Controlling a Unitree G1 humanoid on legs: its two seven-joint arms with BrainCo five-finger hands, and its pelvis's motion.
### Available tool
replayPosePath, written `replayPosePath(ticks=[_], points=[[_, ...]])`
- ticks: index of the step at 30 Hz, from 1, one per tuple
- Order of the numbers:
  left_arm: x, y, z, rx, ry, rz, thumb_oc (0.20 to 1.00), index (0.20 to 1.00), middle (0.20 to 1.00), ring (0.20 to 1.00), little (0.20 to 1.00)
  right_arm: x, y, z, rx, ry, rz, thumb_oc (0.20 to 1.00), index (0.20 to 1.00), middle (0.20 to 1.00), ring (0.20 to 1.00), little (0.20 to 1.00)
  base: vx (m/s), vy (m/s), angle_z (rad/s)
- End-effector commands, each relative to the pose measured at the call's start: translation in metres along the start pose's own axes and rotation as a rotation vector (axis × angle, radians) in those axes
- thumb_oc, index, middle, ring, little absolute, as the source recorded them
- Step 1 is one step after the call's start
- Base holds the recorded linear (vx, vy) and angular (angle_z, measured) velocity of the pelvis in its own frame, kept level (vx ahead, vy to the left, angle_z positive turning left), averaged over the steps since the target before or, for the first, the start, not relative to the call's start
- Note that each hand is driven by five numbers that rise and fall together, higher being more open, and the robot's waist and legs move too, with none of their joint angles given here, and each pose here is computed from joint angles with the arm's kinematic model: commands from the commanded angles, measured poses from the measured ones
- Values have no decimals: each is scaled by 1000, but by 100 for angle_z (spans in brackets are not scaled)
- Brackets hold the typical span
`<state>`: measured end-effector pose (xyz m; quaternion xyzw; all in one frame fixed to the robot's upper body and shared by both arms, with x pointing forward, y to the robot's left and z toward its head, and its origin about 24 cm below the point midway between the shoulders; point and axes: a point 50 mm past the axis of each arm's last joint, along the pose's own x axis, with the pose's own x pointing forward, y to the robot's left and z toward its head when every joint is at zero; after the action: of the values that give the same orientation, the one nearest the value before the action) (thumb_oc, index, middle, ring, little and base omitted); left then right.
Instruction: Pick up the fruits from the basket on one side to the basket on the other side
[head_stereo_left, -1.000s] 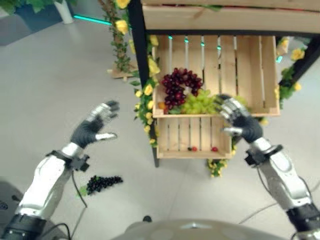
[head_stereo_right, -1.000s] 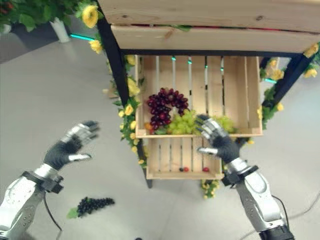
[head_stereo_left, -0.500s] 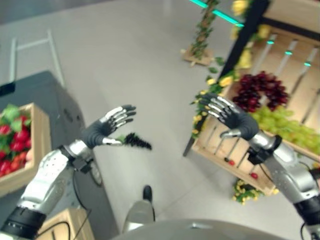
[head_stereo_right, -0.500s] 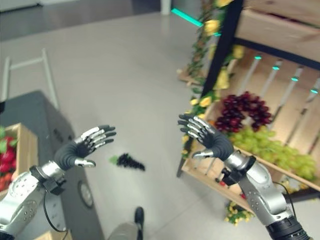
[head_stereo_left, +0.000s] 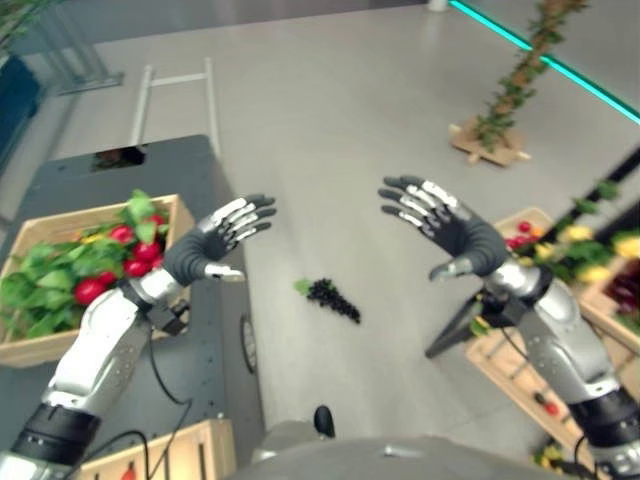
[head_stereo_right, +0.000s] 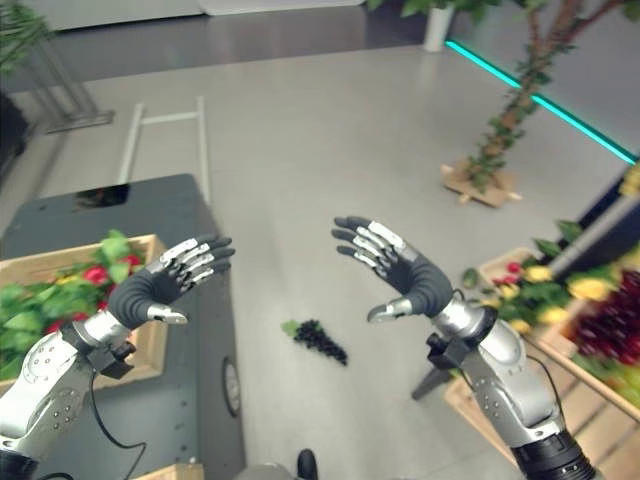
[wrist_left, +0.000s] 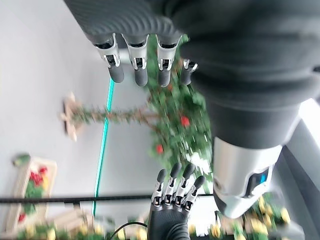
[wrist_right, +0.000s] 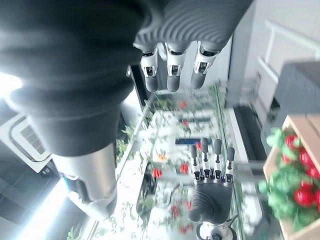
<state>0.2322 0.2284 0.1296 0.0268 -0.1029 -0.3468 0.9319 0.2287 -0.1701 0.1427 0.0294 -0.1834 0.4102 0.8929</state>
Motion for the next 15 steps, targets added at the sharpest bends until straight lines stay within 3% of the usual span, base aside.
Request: replayPosePath(ticks=[1, 7, 15], points=[[4, 0, 14, 49, -70, -12, 1000, 1000, 1000, 1000, 1000, 5, -7, 16, -63, -81, -11, 1000, 1000, 1000, 1000, 1000, 255, -130, 114], [15, 1, 21, 70, -122, -27, 1000, 1000, 1000, 1000, 1000, 1, -10, 18, -80, -71, -37, 1000, 1000, 1000, 1000, 1000, 243, -176, 151], [17, 2, 12, 31, -116, 21, 1000, 1000, 1000, 1000, 1000, 15, -13, 23, -49, -86, 25, 1000, 1000, 1000, 1000, 1000, 142, -348, 92]])
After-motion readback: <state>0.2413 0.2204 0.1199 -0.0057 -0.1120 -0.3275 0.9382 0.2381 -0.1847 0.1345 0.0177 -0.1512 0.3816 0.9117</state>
